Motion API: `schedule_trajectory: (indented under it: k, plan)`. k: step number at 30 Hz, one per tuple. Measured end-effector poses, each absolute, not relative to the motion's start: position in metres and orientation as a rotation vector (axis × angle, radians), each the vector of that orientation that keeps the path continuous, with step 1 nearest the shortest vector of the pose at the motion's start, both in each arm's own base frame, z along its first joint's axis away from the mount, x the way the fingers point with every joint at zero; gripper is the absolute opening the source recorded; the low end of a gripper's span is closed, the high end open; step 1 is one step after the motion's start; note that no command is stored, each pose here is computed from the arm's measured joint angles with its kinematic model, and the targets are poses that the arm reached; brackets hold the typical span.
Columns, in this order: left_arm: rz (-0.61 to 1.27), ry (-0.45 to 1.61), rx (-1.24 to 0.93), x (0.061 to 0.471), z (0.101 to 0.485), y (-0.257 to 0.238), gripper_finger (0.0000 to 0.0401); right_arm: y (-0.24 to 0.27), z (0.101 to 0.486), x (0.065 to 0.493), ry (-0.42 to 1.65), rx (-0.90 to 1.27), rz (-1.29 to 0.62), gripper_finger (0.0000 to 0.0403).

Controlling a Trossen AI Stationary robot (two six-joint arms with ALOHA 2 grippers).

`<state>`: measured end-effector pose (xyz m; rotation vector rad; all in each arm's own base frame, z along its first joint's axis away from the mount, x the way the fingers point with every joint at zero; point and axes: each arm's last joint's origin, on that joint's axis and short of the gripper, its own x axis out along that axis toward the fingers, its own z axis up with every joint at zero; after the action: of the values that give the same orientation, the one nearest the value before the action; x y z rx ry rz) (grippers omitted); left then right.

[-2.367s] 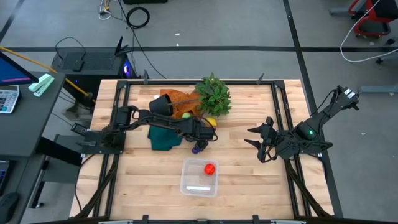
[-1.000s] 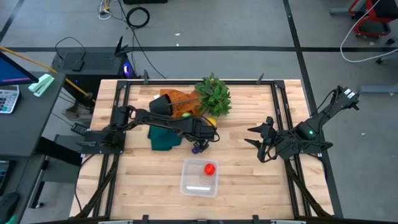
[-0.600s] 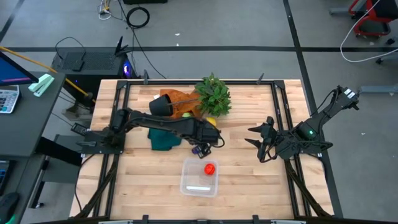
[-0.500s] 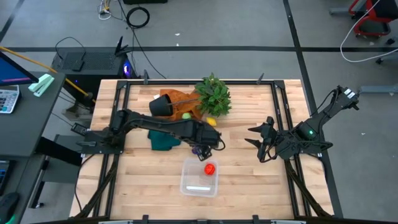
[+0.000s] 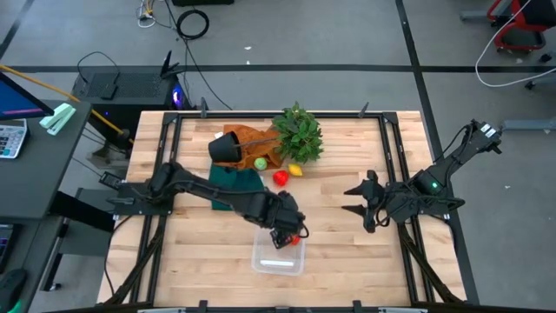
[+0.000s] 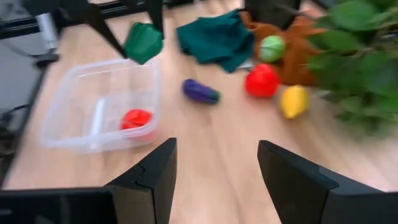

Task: Pick and placing Produce into tupperware
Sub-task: Put the green bell pepper into the transparent bin

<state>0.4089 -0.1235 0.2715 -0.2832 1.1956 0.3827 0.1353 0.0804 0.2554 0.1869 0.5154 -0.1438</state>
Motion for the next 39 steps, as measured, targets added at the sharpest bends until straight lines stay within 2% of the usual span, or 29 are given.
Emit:
schedule_trajectory:
  k: [12, 22, 31, 39]
  plan:
    - [0.350, 1.165, -0.296, 0.398, 0.270, -0.162, 0.0275, 0.107, 0.263, 0.159, 0.448, 0.250, 0.170, 0.0183]
    - [0.367, 1.127, -0.273, 0.394, 0.269, -0.175, 0.0274, 0.124, 0.243, 0.181, 0.493, 0.224, 0.171, 0.0183]
    - [0.397, 1.192, -0.322, 0.391, 0.224, -0.173, 0.0277, 0.123, 0.246, 0.181, 0.473, 0.234, 0.173, 0.0183]
    - [0.324, 1.135, -0.407, 0.398, 0.212, -0.178, 0.0278, 0.123, 0.246, 0.181, 0.470, 0.227, 0.165, 0.0183]
